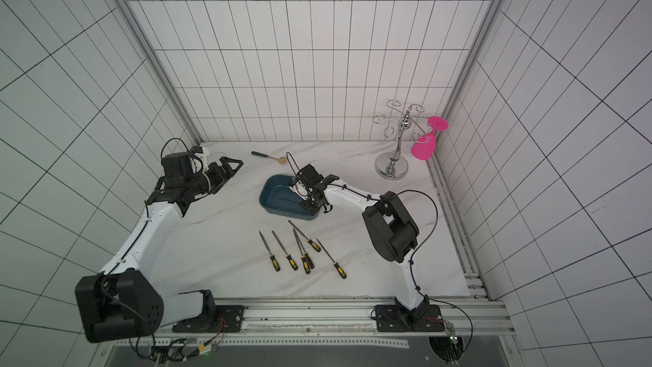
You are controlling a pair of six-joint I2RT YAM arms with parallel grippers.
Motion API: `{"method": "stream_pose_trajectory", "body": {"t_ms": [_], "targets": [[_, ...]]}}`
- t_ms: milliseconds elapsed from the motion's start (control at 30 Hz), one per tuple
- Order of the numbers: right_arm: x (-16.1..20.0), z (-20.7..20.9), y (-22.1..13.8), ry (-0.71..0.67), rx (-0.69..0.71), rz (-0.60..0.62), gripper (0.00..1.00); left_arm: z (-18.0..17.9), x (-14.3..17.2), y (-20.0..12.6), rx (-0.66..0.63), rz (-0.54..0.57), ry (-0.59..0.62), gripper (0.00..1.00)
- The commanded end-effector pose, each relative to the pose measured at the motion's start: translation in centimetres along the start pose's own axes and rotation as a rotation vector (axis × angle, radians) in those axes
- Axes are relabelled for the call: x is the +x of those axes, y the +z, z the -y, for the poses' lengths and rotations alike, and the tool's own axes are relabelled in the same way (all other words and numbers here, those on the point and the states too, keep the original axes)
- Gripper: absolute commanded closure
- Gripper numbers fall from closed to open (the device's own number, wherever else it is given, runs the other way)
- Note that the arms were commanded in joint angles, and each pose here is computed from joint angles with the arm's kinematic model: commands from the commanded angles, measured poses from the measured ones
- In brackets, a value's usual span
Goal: Put the file tool into the storage box
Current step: Place the file tool in the storage box, then pick up the file tool from the center of the board.
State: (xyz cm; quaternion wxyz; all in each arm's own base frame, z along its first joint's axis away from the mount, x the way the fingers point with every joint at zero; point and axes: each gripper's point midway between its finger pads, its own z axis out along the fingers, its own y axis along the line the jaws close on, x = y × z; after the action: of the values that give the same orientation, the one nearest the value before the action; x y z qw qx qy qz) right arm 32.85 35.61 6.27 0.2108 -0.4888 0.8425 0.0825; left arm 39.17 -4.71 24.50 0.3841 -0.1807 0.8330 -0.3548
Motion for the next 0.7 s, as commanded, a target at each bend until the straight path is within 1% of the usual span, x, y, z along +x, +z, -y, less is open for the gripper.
{"method": "stream_pose_trajectory", "body": {"t_ms": [0, 100, 200, 333, 433, 467, 567, 667], "targets": [[0.2, 0.9, -1.8, 0.043, 0.012, 0.037, 0.58, 1.1, -0.4, -0.1, 0.016, 0.013, 0.038, 0.02], [-0.1, 2.1, -3.2, 0.067, 0.045, 0.069, 0.58, 1.4, 0.0, 0.1, 0.019, 0.001, 0.049, 0.02], [-1.6, 3.1, -5.5, 0.089, 0.084, 0.126, 0.58, 1.5, 0.1, 0.2, 0.017, -0.003, 0.054, 0.02], [-3.8, 4.1, -10.0, 0.16, 0.139, 0.226, 0.59, 1.4, 0.1, 0.1, -0.006, 0.006, 0.071, 0.02], [-4.2, 4.2, -13.0, 0.215, 0.149, 0.29, 0.59, 2.3, 0.9, 0.5, 0.023, -0.024, 0.088, 0.02], [-4.1, 3.9, -13.8, 0.228, 0.139, 0.307, 0.59, 2.8, 1.5, 0.8, 0.035, -0.044, 0.097, 0.02], [-3.3, 1.6, -15.9, 0.219, 0.034, 0.363, 0.6, 3.8, 3.0, 1.7, 0.053, -0.102, 0.13, 0.02], [-1.4, 0.4, -17.9, 0.258, 0.001, 0.409, 0.59, 4.7, 5.1, 2.5, 0.056, -0.165, 0.177, 0.02]]}}
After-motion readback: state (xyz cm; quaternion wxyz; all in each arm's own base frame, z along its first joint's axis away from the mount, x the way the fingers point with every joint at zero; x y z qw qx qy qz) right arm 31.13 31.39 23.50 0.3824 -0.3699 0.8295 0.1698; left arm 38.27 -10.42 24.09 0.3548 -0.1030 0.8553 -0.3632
